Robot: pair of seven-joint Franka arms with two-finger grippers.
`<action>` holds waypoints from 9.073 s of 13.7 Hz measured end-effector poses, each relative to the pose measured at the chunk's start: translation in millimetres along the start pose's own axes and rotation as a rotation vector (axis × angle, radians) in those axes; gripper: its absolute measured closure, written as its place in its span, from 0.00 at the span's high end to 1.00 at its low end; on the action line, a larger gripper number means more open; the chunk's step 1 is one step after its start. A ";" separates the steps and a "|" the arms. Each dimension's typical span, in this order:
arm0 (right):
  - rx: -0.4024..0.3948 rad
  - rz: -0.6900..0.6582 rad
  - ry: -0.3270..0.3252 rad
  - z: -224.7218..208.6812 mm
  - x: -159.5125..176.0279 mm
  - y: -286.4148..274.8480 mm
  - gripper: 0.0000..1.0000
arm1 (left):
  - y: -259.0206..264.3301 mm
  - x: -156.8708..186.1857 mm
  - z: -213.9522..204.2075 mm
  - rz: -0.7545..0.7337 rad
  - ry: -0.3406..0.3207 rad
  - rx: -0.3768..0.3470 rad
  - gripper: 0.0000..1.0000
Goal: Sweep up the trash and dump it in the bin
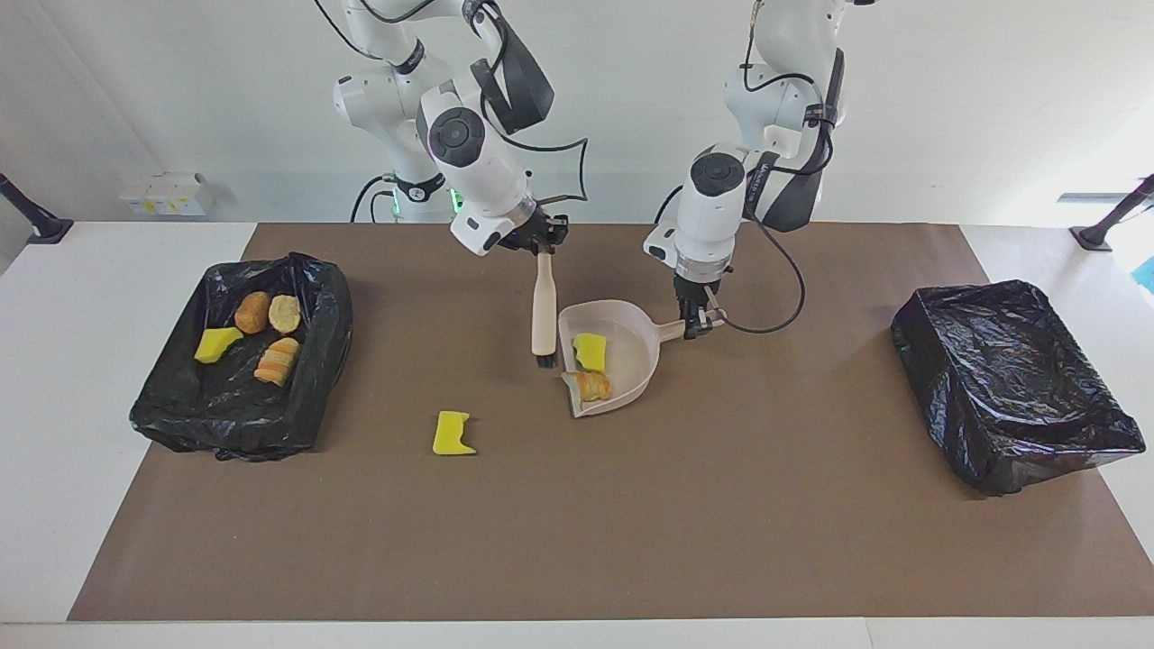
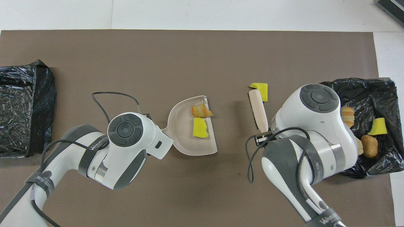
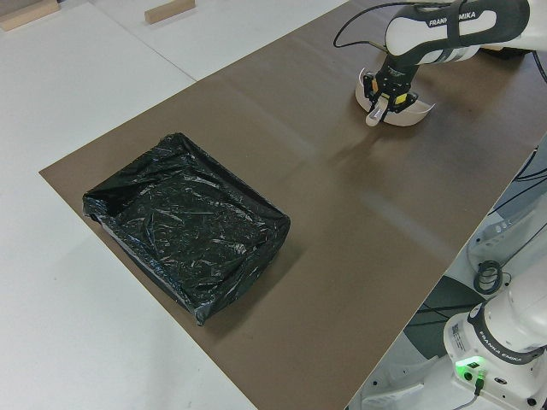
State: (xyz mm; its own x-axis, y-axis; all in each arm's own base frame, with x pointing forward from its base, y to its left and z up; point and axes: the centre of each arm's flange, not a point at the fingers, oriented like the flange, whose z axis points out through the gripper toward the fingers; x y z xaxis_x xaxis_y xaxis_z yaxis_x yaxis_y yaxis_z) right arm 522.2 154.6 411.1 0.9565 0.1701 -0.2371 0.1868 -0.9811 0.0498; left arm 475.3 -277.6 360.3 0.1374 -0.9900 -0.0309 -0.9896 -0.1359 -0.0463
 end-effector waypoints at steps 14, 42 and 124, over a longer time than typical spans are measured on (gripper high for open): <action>0.060 -0.120 -0.107 47.7 58.7 -42.1 0.26 | -9.5 -8.1 -8.6 -0.203 -0.066 -0.092 0.32; 0.244 0.183 -0.175 4.2 -105.3 -164.6 0.26 | -109.5 -111.2 -74.5 0.000 0.064 -0.070 0.32; 0.068 0.406 0.189 -201.5 -97.2 234.0 1.00 | -124.6 -224.4 -126.9 -0.667 -0.174 -0.082 0.32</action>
State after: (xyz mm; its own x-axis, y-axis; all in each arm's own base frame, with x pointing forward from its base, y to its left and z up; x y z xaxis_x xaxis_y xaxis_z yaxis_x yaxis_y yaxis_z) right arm 518.2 -72.9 641.3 0.9745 -0.2223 -0.0297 -0.2212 -0.9745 0.0365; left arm 562.5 -43.2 499.7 0.7154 -0.6745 -0.1824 -0.6903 -0.7227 -0.0354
